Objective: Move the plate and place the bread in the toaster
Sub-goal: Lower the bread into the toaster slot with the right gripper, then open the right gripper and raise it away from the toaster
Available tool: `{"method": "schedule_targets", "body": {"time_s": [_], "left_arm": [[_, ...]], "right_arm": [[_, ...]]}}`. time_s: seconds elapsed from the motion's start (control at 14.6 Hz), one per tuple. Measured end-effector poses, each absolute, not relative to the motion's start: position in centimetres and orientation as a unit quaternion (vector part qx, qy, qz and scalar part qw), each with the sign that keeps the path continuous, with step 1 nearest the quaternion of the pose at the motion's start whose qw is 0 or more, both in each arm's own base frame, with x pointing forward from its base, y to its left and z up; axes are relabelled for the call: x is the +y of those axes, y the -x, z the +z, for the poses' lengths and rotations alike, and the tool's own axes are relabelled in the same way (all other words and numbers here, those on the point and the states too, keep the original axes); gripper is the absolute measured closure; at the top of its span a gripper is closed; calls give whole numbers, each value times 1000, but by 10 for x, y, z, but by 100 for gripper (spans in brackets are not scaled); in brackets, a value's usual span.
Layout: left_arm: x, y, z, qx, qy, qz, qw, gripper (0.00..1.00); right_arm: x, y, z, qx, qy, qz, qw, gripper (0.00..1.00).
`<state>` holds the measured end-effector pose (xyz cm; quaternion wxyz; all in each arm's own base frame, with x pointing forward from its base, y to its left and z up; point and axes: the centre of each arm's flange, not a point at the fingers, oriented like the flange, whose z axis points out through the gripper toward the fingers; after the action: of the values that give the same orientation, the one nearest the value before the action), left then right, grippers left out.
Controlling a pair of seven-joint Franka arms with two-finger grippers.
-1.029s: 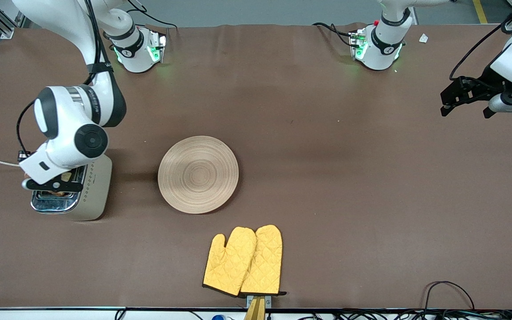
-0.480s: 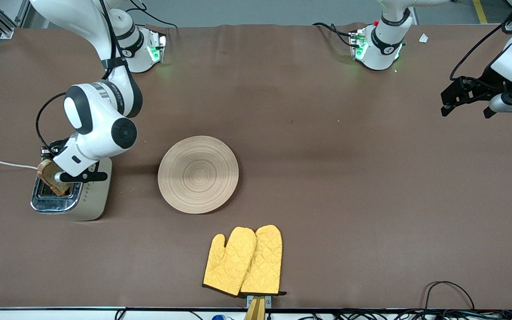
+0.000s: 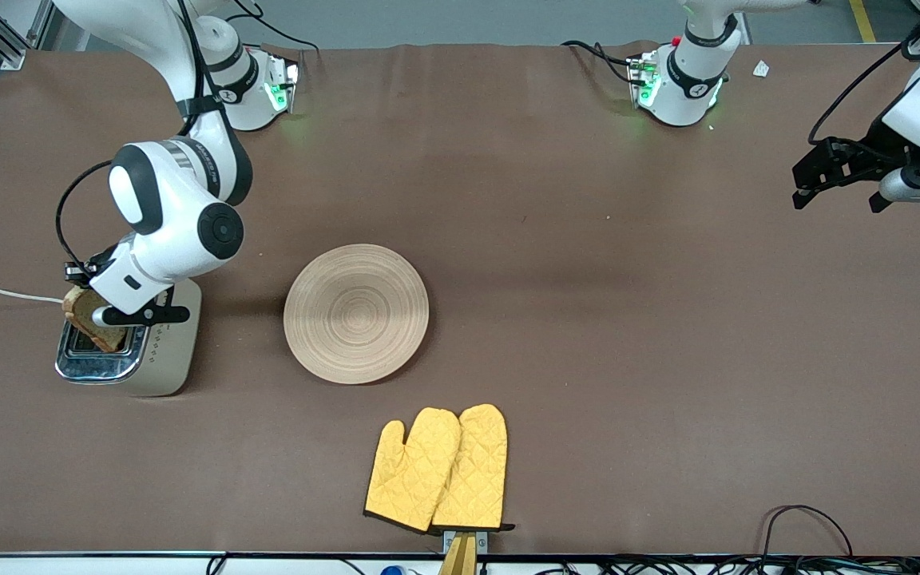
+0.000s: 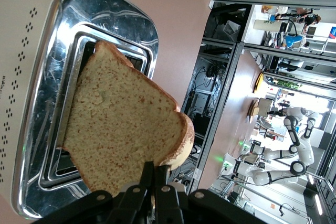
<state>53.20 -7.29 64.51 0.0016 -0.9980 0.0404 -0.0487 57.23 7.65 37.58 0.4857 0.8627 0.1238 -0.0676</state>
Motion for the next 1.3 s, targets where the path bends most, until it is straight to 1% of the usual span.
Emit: {"method": "schedule_targets", "body": {"time_s": [0.27, 0.55, 0.75, 0.89, 1.03, 1.1, 1.3], "left_arm": [[-72, -532, 645, 39, 998, -49, 2, 0], [-68, -533, 645, 36, 998, -48, 2, 0], [-67, -533, 644, 35, 998, -48, 2, 0], [-67, -534, 644, 35, 998, -47, 2, 0], [-67, -534, 643, 35, 998, -47, 2, 0], [-67, -534, 643, 35, 998, -47, 2, 0], [-67, -534, 643, 35, 998, -47, 2, 0]], "right_arm": [[78, -571, 389, 142, -863, -69, 479, 96], [79, -571, 390, 145, -864, -67, 478, 96], [80, -575, 389, 154, -868, -51, 469, 96], [71, -581, 388, 152, -873, -39, 461, 93], [50, -588, 391, 135, -882, -35, 450, 78], [40, -592, 393, 122, -892, -31, 434, 66], [29, -603, 411, 86, -915, -13, 393, 37]]}}
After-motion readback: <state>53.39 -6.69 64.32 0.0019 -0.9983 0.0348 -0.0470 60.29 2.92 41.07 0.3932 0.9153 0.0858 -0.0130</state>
